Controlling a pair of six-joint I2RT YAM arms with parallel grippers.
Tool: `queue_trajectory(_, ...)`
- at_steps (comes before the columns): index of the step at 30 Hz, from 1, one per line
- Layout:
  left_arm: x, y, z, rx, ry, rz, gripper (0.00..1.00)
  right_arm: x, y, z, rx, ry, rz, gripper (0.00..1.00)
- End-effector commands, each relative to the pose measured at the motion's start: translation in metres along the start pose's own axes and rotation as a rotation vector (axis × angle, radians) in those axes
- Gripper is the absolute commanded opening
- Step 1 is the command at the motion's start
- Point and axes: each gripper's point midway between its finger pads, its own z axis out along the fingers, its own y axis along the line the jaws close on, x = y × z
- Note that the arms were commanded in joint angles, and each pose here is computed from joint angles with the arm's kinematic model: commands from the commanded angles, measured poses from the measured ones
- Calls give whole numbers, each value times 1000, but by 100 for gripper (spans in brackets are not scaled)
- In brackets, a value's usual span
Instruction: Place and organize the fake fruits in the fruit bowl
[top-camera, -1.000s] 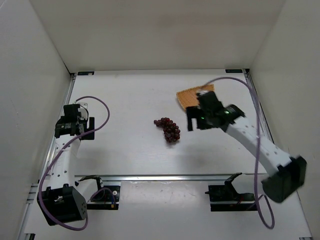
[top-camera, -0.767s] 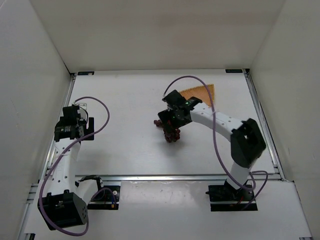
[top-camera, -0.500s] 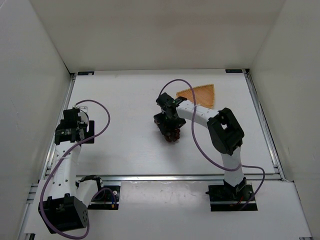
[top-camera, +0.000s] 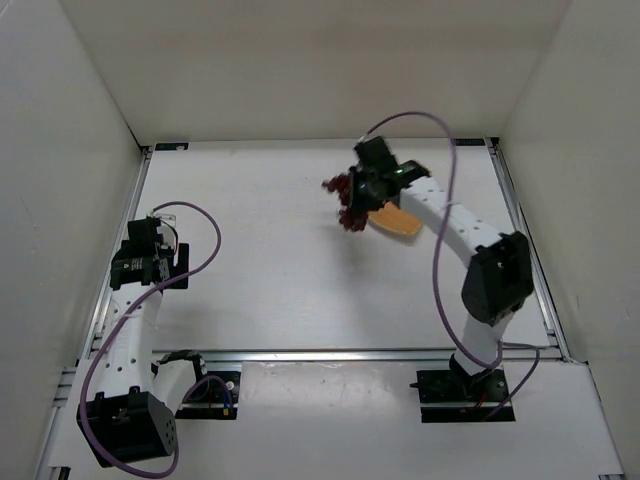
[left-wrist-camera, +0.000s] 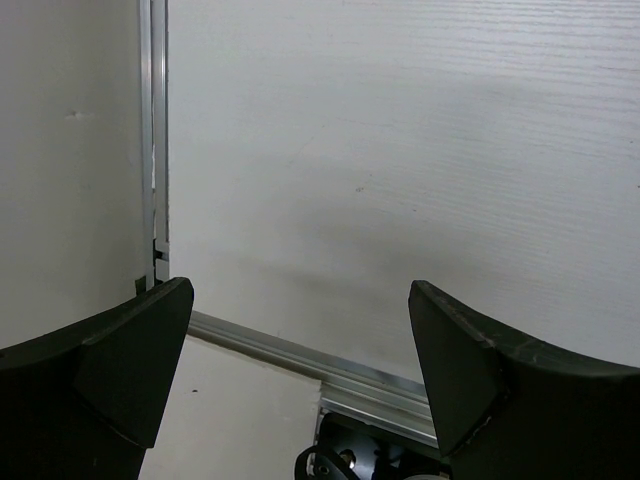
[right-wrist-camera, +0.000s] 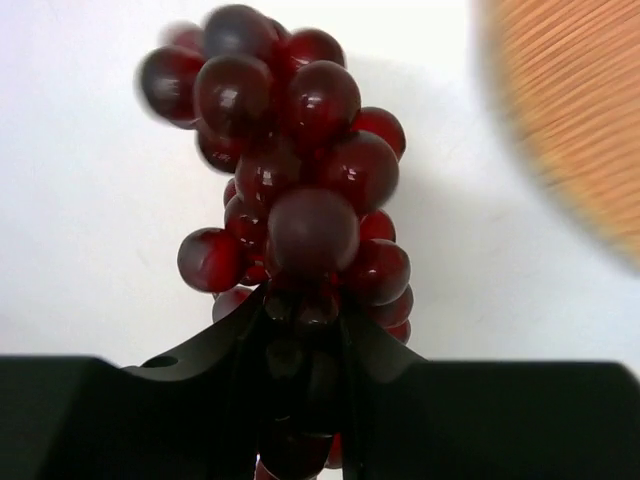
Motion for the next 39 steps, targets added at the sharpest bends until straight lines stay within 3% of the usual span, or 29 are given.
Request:
queue_trajectory(1, 2, 2, -1, -11, 0, 11, 100, -95, -41, -49, -23, -294, 260, 14)
queue_trajectory(8, 2, 3, -1, -20, 2, 11, 100, -123, -110, -5, 98, -197, 347, 14)
queue_trajectory(12, 2, 5, -1, -29, 4, 11, 100, -116, -141, 14, 162, -156, 411, 28)
queue_trajectory(15, 2, 7, -3, -38, 6, 11, 100, -112, -147, 10, 155, -147, 406, 65)
queue_trajectory(16, 2, 8, -3, -38, 6, 20, 100, -114, -147, 5, 153, -156, 389, 88)
queue_trajectory(17, 3, 7, -2, -36, 15, 23, 100, -120, -145, -8, 145, -182, 368, 100)
queue_trajectory(19, 3, 7, -2, -36, 15, 23, 100, -119, -144, -25, 146, -188, 326, 100)
queue_trajectory(23, 0, 7, -2, -36, 15, 23, 100, -138, -142, -115, 154, -367, 302, 100)
queue_trajectory(26, 0, 7, -2, -36, 15, 23, 100, -121, -160, -161, 133, -414, 347, 100)
queue_trajectory(27, 0, 7, -2, -36, 15, 14, 100, -94, -171, -149, 130, -338, 387, 100)
queue_trajectory(31, 0, 7, -2, -36, 15, 13, 100, -16, -225, -161, 136, -239, 615, 100)
queue_trajectory(32, -2, 7, -1, -38, 6, 11, 100, 33, -234, -137, 167, -127, 684, 100)
queue_trajectory(34, 1, 6, 0, -36, 15, 13, 100, 72, -251, -139, 212, -119, 776, 100)
queue_trajectory(35, 1, 6, 0, -36, 15, 13, 100, 109, -247, -122, 200, -41, 821, 100)
queue_trajectory(39, 0, 6, 2, -36, 15, 13, 100, 148, -246, -112, 204, -22, 912, 100)
